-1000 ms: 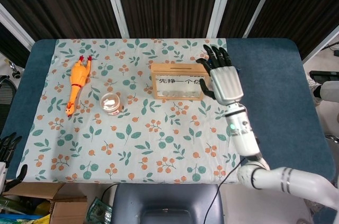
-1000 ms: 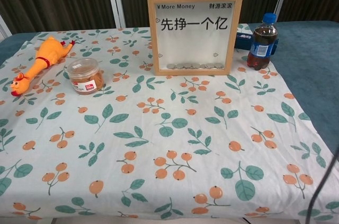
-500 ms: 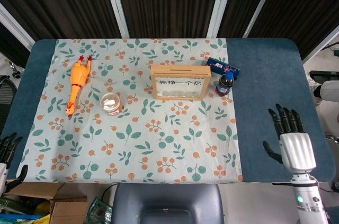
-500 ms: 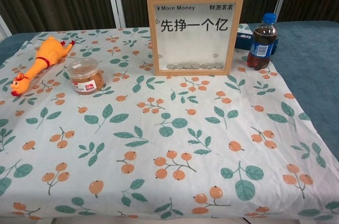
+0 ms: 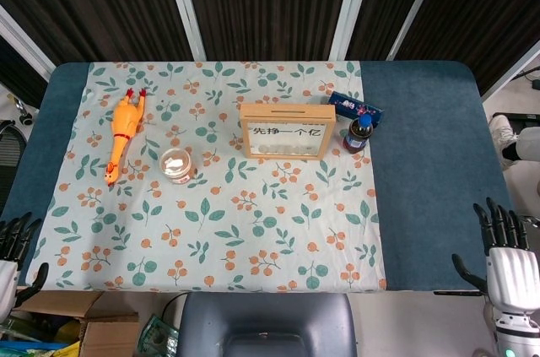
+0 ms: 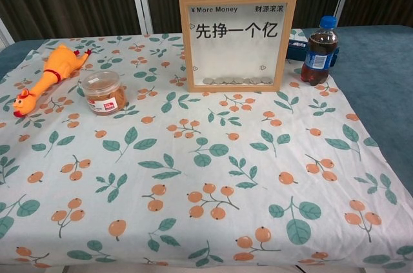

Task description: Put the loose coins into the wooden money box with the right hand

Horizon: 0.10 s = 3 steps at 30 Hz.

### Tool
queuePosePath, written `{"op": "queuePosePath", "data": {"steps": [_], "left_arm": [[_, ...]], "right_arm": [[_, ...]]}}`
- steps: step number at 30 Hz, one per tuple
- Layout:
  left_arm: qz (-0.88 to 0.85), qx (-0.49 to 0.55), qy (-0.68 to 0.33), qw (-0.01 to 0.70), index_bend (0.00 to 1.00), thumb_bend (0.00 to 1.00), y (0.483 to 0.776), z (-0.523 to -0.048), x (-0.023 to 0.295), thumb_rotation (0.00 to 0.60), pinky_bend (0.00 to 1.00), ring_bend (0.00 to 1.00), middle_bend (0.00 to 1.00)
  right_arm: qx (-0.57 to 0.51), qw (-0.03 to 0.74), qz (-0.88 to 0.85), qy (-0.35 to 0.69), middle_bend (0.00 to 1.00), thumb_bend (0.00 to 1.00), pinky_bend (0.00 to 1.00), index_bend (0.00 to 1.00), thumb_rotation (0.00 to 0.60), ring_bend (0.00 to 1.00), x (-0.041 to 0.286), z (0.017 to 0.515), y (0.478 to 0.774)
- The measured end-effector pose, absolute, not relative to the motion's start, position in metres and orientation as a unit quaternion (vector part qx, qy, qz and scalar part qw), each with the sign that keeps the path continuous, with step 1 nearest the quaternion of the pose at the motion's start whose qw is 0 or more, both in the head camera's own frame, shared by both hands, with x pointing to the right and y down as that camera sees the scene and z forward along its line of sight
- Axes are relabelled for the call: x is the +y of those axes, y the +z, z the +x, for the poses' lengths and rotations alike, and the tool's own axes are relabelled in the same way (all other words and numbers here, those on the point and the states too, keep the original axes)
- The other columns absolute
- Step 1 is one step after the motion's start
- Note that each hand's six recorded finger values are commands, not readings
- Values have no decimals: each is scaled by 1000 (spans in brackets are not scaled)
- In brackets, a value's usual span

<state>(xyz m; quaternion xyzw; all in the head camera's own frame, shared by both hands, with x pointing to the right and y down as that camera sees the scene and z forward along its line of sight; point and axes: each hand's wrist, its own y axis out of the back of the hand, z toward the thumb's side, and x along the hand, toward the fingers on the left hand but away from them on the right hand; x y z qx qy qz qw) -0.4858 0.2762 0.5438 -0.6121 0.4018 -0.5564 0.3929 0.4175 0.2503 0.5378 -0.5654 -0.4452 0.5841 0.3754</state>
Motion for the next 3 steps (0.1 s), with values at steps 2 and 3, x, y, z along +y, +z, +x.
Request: {"op": "queuePosePath", "data": {"steps": [2,3], "left_arm": [[-613,399,-556,395,0,440,544,-485,277,600,0,0,0],[-613,397,-557,394,0,440,545,-485,278,600,0,0,0]], "right_arm": [[-438,368,-568,591,0,402,0,71,600,0,251,418,542],[-435,366,-568,595,0,402,0,71,600,0,251,419,543]]}}
